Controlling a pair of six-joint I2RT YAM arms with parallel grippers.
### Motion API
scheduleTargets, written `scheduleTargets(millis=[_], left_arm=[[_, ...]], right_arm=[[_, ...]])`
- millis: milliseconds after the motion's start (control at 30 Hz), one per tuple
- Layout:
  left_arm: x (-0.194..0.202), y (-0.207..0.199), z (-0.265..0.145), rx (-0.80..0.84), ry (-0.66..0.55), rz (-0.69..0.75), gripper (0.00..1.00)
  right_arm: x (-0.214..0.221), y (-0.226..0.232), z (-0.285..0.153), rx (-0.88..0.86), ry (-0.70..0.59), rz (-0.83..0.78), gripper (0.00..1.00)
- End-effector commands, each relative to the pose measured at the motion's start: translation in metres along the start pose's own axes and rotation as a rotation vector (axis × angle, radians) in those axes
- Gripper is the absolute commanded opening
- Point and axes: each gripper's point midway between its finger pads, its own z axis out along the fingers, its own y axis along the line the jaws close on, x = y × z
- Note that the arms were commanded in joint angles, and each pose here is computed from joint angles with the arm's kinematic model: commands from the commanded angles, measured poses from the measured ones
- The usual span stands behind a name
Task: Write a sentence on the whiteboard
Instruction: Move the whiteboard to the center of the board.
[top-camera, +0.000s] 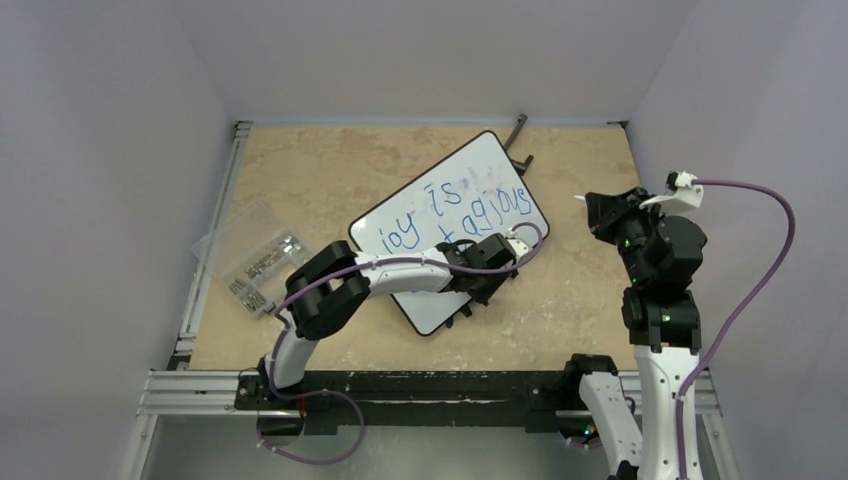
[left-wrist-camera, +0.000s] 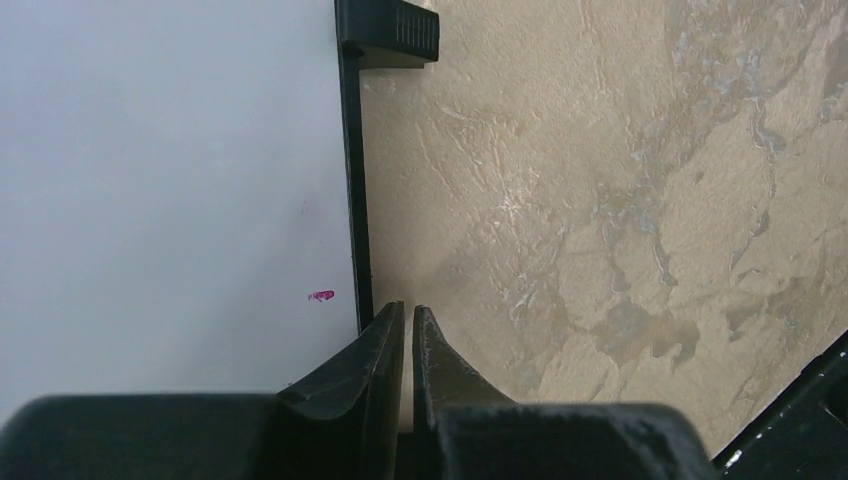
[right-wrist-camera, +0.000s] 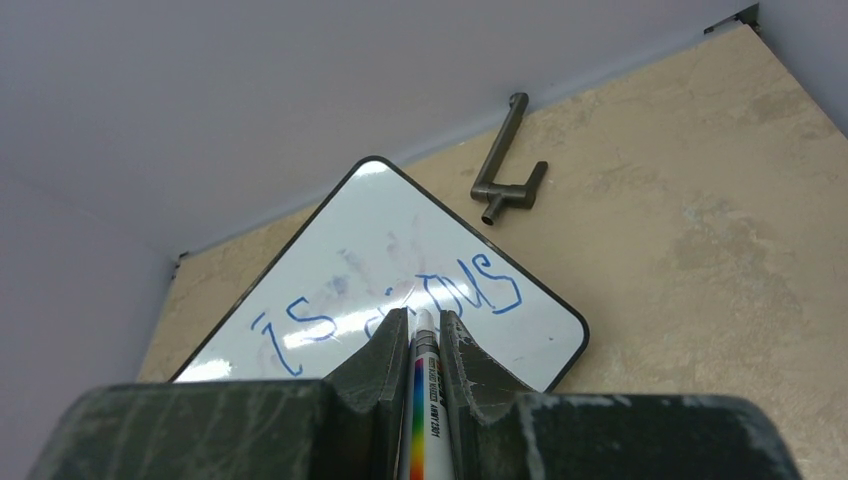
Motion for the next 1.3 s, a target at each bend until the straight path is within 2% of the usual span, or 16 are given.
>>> scheduleTargets(millis=[0,400,700,867,1100,1267], left_arm=[[-0.007,0.029,-0.001,-0.061,-0.022,-0.001,0.08],[-0.003,0.082,-0.004,-0.112,-0.027,-0.058,0.07],[-0.005,0.083,-0.011,-0.111,-0.036,-0.059,0.08],[-0.006,0.077,-0.025,-0.102,-0.052,-0.064,0.14],[-0.001,0.062,-0.048,-0.136,-0.045,-0.061,0.32],[0.012,0.055,-0.064,-0.175,-0.028,-0.113,0.37]], right_arm=[[-0.014,0.010,-0.003,-0.027,-0.033,-0.007,0.00],[-0.011,0.007,0.003,-0.021,-0.028,0.000,0.00],[-0.009,0.007,0.003,-0.024,-0.023,0.004,0.00],[-0.008,0.009,0.001,-0.034,-0.021,0.004,0.00],[-0.007,0.010,-0.001,-0.045,-0.022,0.003,0.00],[-0.007,0.011,-0.004,-0.051,-0.023,0.005,0.00]])
